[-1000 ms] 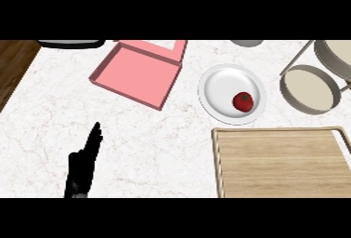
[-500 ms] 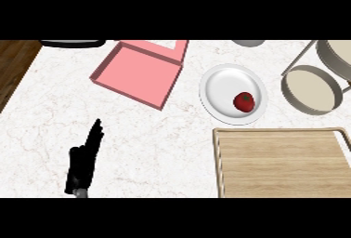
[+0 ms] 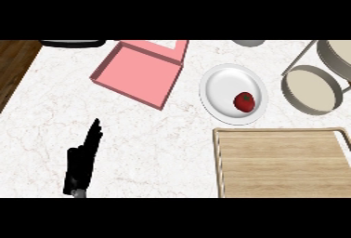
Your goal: Pick the squash from the tray and place it in the tiered basket
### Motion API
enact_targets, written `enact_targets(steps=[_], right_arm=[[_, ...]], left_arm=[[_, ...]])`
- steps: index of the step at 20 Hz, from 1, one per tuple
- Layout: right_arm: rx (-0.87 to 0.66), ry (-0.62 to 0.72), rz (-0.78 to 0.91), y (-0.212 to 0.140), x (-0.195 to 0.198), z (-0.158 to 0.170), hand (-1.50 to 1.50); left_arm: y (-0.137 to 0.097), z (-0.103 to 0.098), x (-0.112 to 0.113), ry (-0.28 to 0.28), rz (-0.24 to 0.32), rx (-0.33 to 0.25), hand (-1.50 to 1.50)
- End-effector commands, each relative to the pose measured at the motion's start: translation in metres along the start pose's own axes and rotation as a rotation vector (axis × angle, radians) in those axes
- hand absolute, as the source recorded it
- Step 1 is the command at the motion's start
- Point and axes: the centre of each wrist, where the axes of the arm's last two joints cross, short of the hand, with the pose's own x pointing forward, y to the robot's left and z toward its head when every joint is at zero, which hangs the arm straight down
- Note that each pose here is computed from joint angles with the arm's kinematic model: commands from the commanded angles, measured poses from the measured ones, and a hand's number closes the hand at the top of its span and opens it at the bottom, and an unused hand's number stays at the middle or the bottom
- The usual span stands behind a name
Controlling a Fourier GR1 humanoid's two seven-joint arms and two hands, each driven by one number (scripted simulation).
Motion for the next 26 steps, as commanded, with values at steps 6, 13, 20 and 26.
enact_targets(steps=[6,13,20,26], right_arm=[[0.046,0.069,-0.167,0.053,0.002,-0.016,1.5],[0.094,0.097,-0.516,0.069,-0.017,-0.012,-1.5],[-0.097,0.036,-0.742,0.023,-0.026,-0.013,-1.5],[-0.409,0.164,-0.711,-0.017,-0.076,0.008,-1.5]], left_arm=[[-0.005,-0.01,0.008,-0.01,-0.01,-0.007,0.0],[0.007,0.0,0.003,0.007,0.0,-0.01,0.0],[-0.003,0.008,-0.012,0.016,0.006,0.006,0.0],[-0.004,0.006,-0.014,0.024,0.009,0.005,0.0]])
